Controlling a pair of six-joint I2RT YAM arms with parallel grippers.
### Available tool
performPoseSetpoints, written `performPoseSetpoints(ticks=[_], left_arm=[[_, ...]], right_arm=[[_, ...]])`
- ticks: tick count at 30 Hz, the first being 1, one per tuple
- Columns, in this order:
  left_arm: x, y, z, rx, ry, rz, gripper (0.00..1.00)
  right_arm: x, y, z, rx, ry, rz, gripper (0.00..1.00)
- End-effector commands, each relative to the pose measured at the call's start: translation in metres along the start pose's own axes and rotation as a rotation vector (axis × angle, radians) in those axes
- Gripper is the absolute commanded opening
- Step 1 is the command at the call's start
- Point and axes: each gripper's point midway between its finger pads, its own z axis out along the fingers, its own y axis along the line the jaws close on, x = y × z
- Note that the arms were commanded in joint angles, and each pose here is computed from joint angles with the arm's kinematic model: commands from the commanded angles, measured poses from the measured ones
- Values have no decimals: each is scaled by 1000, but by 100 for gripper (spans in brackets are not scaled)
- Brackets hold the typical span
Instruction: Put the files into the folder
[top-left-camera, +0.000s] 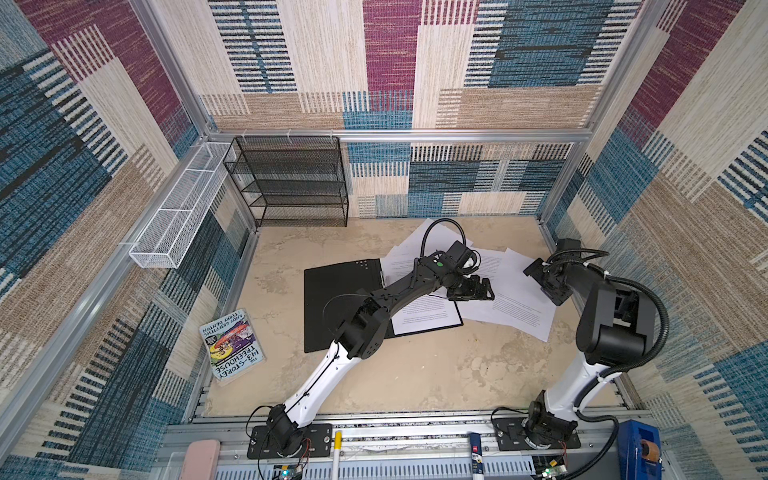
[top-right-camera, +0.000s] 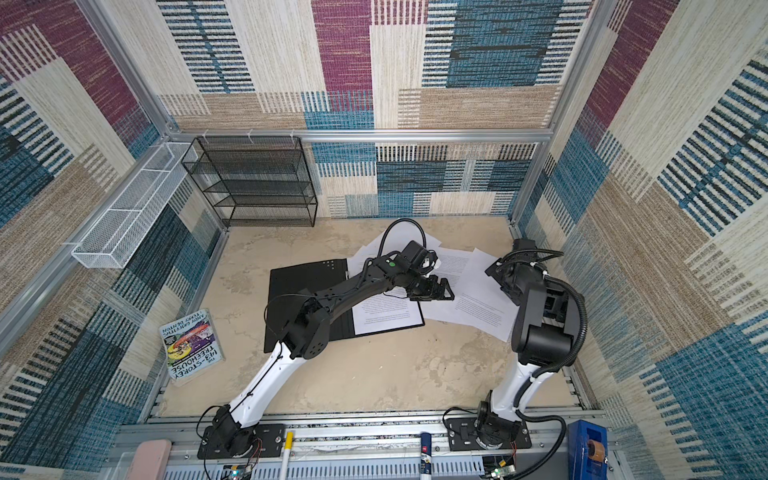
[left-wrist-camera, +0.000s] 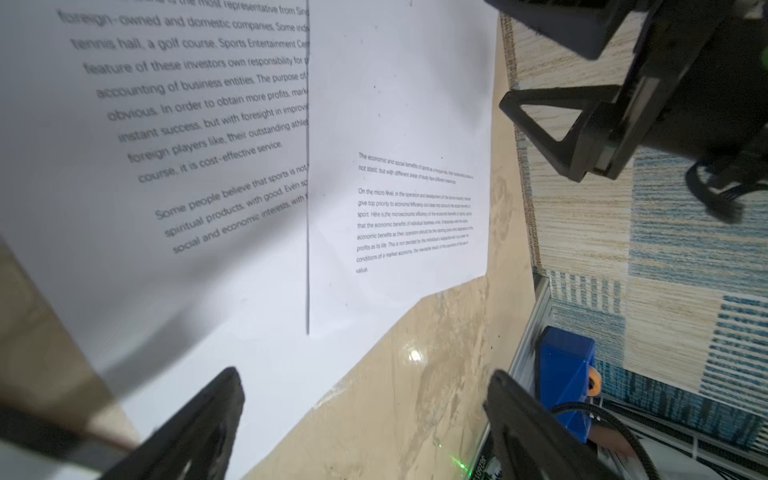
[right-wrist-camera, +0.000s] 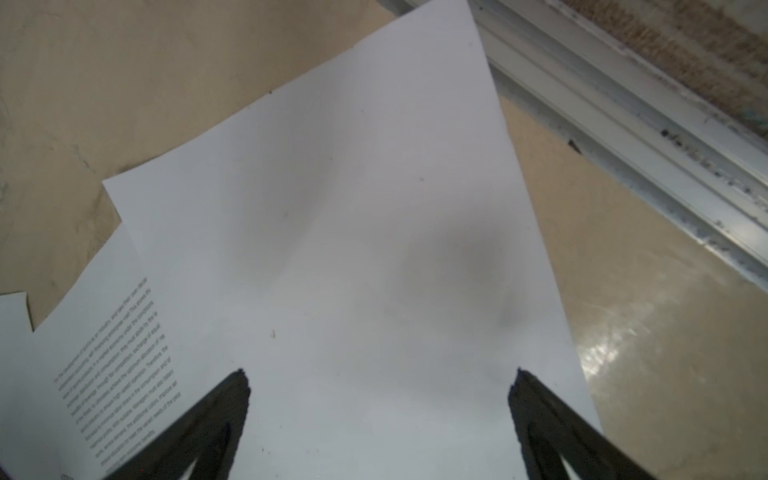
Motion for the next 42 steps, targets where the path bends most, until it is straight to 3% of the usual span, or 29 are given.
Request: performPoseSetpoints(ticks=[1, 13, 22, 30, 36, 42], left_arm=[[0, 12, 7, -37, -2, -27, 92], [14, 45, 27, -97, 33, -97, 92], [16, 38, 22, -75, 49, -92, 92], [6, -19, -11, 40, 28, 38, 92], [19, -52, -40, 102, 37, 91, 92], [26, -56, -29, 145, 72, 75, 92]], right_arm=[[4, -2, 6, 11, 21, 0, 100], [67, -12, -9, -114, 154, -24, 99], [116, -15, -39, -244, 237, -54, 100], [79, 1, -75, -277, 108, -45, 100], [52, -12, -80, -167, -1, -44, 100], [54, 6, -60, -228, 66, -52, 99]])
